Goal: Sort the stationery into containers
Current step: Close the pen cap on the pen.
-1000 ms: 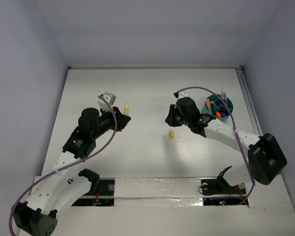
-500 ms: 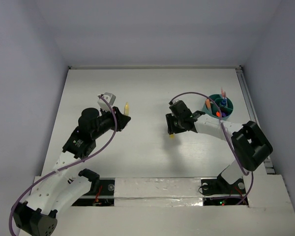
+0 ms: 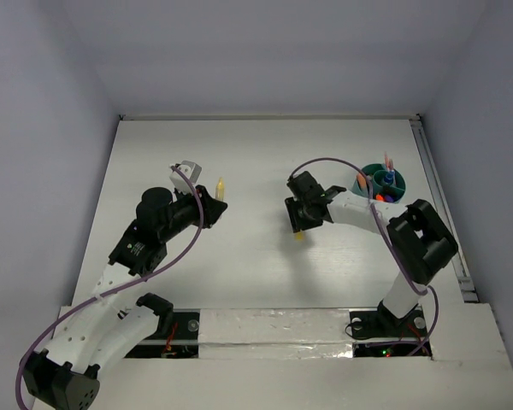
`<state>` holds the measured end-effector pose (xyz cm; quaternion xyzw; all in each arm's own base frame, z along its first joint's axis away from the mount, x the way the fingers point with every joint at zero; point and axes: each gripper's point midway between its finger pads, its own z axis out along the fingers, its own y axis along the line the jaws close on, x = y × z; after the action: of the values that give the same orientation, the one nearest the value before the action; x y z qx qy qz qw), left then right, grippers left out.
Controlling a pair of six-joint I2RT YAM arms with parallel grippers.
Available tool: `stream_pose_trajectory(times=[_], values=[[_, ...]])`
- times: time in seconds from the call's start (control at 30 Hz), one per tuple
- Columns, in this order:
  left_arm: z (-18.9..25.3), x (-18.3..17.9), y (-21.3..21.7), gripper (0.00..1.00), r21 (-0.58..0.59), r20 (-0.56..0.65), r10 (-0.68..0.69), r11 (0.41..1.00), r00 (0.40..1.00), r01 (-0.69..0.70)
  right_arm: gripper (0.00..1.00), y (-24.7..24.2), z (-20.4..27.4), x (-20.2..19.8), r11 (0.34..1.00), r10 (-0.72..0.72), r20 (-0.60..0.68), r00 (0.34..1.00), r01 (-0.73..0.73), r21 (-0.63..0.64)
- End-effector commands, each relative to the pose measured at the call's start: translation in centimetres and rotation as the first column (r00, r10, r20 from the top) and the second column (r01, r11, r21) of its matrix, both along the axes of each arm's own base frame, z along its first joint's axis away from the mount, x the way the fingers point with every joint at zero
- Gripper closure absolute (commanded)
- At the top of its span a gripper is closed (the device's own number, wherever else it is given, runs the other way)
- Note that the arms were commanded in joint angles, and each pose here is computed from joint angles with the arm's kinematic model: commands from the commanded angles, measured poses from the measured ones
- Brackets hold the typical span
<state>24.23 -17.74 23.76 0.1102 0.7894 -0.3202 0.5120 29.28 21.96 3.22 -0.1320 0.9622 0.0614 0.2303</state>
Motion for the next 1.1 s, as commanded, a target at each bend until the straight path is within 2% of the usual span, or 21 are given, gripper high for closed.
stream_pose_trajectory(times=[0.0, 0.17, 0.27, 0.33, 0.4, 0.43, 0.5, 0.63, 0.73, 0.77, 0.8, 0.93, 1.07], values=[[1.8, 0.3, -0.1, 1.00, -0.015, 0.063, -0.009, 1.000, 0.998, 0.009, 0.53, 0.2, 0.8, 0.8, 0.999, 0.016, 0.018, 1.000, -0.015, -0.035], [1.8, 0.3, -0.1, 1.00, -0.016, 0.064, -0.008, 1.000, 0.998, 0.010, 0.56, 0.1, -0.2, 0.5, 0.997, 0.025, -0.005, 1.000, -0.025, -0.072], [1.8, 0.3, -0.1, 1.00, -0.016, 0.064, -0.009, 1.000, 0.998, 0.010, 0.64, 0.1, -0.5, 0.5, 0.997, 0.026, -0.012, 1.000, -0.027, -0.078], [1.7, 0.4, -0.1, 1.00, -0.015, 0.061, -0.009, 1.000, 0.998, 0.009, 0.65, 0.0, -0.8, 0.4, 0.996, 0.028, -0.025, 0.999, -0.030, -0.087], [1.8, 0.3, -0.1, 1.00, -0.015, 0.061, -0.010, 1.000, 0.998, 0.011, 0.74, -0.1, -0.8, 0.4, 0.995, 0.031, -0.030, 0.999, -0.033, -0.097], [1.8, 0.3, -0.1, 1.00, -0.015, 0.061, -0.010, 1.000, 0.998, 0.011, 0.83, -0.2, -0.7, 0.4, 0.995, 0.030, -0.029, 0.999, -0.033, -0.098], [1.8, 0.3, -0.2, 1.00, -0.016, 0.060, -0.011, 1.000, 0.998, 0.012, 0.88, 0.0, -0.3, 0.6, 0.996, 0.026, -0.013, 1.000, -0.027, -0.088], [1.7, 0.2, -0.3, 1.00, -0.021, 0.057, -0.021, 1.000, 0.998, 0.022, 0.96, 1.3, 2.2, 1.6, 1.000, 0.019, 0.065, 0.998, -0.020, 0.003], [1.8, 0.0, -0.8, 1.00, -0.030, 0.055, -0.048, 0.998, 0.997, 0.049, 1.00, 4.0, 7.0, 3.1, 0.983, 0.018, 0.193, 0.981, -0.052, 0.174], [1.8, 0.0, -0.9, 1.00, -0.034, 0.054, -0.053, 0.998, 0.997, 0.055, 1.00, 5.0, 8.5, 3.4, 0.969, 0.023, 0.227, 0.974, -0.077, 0.235], [1.9, -0.1, -1.0, 1.00, -0.037, 0.059, -0.060, 0.997, 0.996, 0.063, 1.00, 6.3, 11.9, 4.5, 0.940, -0.005, 0.324, 0.946, -0.106, 0.325], [2.3, -0.8, -1.8, 1.00, -0.061, 0.065, -0.118, 0.991, 0.991, 0.122, 1.00, 9.2, 18.5, 6.5, 0.829, -0.114, 0.458, 0.882, -0.170, 0.533], [2.9, -1.4, -2.3, 1.00, -0.091, 0.078, -0.160, 0.982, 0.984, 0.166, 1.00, 12.3, 25.2, 6.5, 0.630, -0.176, 0.528, 0.830, -0.317, 0.709]])
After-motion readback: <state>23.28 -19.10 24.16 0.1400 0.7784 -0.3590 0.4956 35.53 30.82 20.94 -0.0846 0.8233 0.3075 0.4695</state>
